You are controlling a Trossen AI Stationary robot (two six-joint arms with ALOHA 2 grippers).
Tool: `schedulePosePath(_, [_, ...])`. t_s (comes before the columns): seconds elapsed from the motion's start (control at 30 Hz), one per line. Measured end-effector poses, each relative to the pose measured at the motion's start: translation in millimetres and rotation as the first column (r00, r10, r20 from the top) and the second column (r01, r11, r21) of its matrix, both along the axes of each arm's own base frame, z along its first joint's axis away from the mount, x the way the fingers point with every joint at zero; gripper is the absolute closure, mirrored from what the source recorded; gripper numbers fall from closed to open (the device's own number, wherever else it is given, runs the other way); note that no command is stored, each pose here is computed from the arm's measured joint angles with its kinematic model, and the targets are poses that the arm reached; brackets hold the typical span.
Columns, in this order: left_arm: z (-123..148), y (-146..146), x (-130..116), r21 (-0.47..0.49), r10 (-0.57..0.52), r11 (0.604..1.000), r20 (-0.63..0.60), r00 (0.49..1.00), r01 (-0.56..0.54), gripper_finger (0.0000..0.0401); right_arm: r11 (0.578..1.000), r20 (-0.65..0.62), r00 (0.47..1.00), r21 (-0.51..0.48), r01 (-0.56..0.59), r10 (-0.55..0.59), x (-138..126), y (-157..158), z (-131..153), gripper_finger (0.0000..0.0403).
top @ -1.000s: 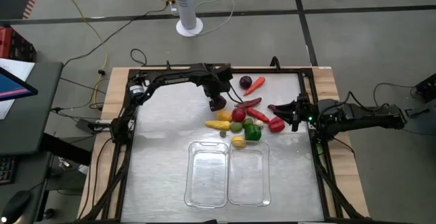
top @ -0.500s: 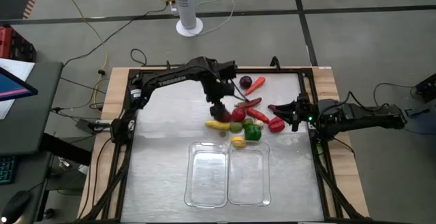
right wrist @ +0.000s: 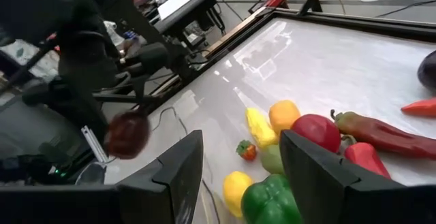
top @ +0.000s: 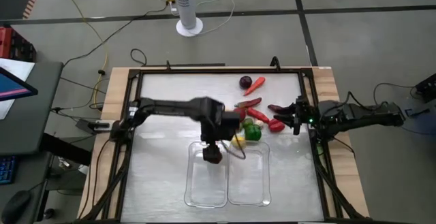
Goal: Sort produce into baskets
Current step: Put the apple into the left transparent bin, then put the corn into the right transparent bin
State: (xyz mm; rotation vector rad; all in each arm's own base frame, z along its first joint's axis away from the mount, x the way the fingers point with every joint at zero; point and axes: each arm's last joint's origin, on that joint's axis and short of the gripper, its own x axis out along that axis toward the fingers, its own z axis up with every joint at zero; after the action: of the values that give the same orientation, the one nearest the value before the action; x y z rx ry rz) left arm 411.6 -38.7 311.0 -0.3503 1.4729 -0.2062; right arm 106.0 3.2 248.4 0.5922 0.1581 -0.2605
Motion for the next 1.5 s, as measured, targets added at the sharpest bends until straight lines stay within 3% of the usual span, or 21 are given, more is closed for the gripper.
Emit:
schedulePosePath(0.07, [-1,-9,-1,0.098,0.047,0.994,-0.008,0.999,-0.046,0.0151,1.000,-0.001,1.000,0.000,-0.008,0.008,0,1,0,0.0182])
schedulePosePath(0.17, [-1,-16,-2,0.159,0.106,0.982,-0.011,0.994,-0.103,0.0138,1.000,-0.001,1.000,-0.001,-0.015,0.015,0,1,0,0.0182])
schedulePosePath(0.47, [-1,-15,-1,0.137,0.156,0.979,-0.017,0.988,-0.152,0.0082,1.000,0.003,1.000,0.019,-0.025,0.024,0,2,0,0.0182])
schedulePosePath(0.77, [7,51,10,0.210,0.262,0.937,0.114,0.958,-0.281,0.0080,0.999,0.004,1.000,0.030,-0.023,0.023,0,1,0,0.0182])
schedulePosePath(0.97, [1,100,21,0.275,0.228,0.915,0.251,0.941,-0.296,0.0081,0.999,0.002,1.000,0.030,-0.022,0.022,0,1,0,0.0182])
schedulePosePath(1.1, [-16,125,23,0.284,0.193,0.920,0.272,0.943,-0.270,0.0081,0.999,0.000,1.000,0.030,-0.020,0.020,0,1,-1,0.0182])
schedulePosePath(1.2, [-37,136,20,0.261,0.179,0.936,0.222,0.958,-0.235,0.0081,1.000,-0.001,1.000,0.029,-0.004,0.004,0,1,-1,0.0182])
schedulePosePath(1.37, [-79,136,9,0.252,0.127,0.957,0.085,0.988,-0.144,0.0081,0.999,-0.001,1.000,0.051,0.014,-0.014,0,1,-1,0.0182])
schedulePosePath(1.5, [-96,133,6,0.284,0.076,0.954,0.065,0.995,-0.091,0.0081,0.998,-0.002,1.000,0.054,0.015,-0.015,0,1,-1,0.0182])
